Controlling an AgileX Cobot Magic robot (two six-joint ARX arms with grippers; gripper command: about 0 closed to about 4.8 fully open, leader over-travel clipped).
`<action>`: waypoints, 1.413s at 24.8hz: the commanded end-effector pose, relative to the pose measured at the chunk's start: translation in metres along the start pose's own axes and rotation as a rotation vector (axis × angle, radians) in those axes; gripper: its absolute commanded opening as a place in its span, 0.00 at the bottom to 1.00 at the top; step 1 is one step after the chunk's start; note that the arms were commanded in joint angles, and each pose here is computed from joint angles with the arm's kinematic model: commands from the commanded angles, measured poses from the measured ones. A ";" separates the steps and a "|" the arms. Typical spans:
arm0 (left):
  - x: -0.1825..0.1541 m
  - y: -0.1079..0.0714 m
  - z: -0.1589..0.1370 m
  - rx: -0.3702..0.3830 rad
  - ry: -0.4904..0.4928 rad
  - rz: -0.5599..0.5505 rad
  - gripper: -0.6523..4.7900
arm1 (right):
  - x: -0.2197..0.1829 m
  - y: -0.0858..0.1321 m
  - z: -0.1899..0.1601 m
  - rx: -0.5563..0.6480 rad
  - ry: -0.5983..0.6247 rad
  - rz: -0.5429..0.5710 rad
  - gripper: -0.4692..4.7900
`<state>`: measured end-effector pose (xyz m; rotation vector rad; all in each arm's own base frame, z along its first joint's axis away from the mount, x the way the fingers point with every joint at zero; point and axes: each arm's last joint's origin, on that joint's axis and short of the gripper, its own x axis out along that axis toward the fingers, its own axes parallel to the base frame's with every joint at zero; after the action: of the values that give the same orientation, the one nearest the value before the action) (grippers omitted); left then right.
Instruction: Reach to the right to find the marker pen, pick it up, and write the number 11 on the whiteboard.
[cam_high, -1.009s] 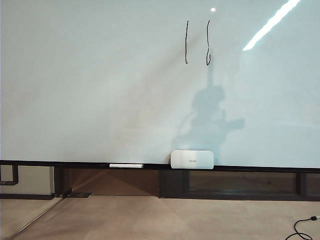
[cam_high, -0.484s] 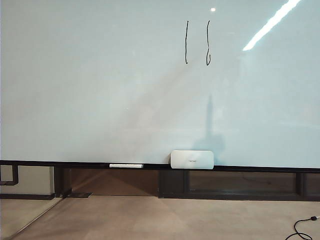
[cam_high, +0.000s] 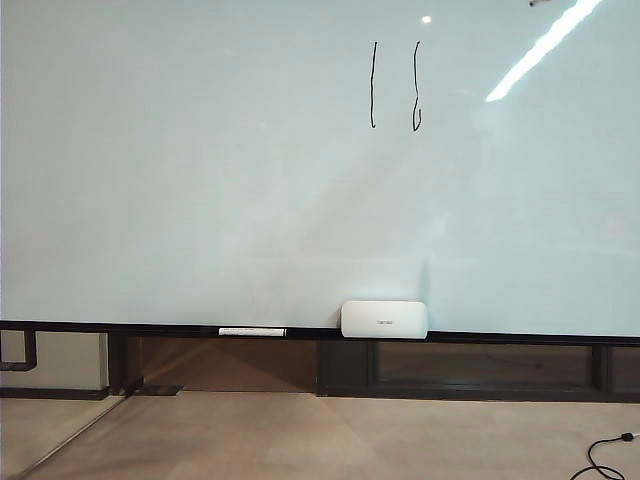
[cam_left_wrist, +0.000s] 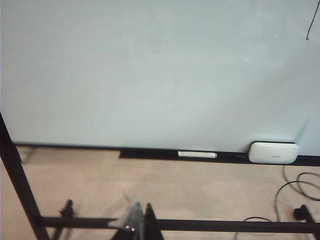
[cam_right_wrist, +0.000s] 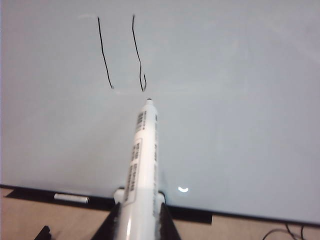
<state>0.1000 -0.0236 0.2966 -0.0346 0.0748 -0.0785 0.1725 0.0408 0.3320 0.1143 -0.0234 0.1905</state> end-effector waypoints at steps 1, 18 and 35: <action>0.001 0.001 -0.015 -0.054 -0.010 0.013 0.11 | -0.009 -0.002 -0.008 0.044 -0.021 -0.010 0.09; 0.014 0.000 -0.057 -0.062 -0.048 -0.005 0.11 | -0.049 0.001 -0.073 0.063 -0.018 -0.005 0.09; 0.021 -0.005 -0.097 -0.004 -0.059 -0.191 0.11 | -0.070 0.003 -0.106 0.039 -0.042 0.052 0.09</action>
<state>0.1135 -0.0332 0.1970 -0.0492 0.0495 -0.2627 0.1064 0.0439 0.2243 0.1518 -0.0398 0.2395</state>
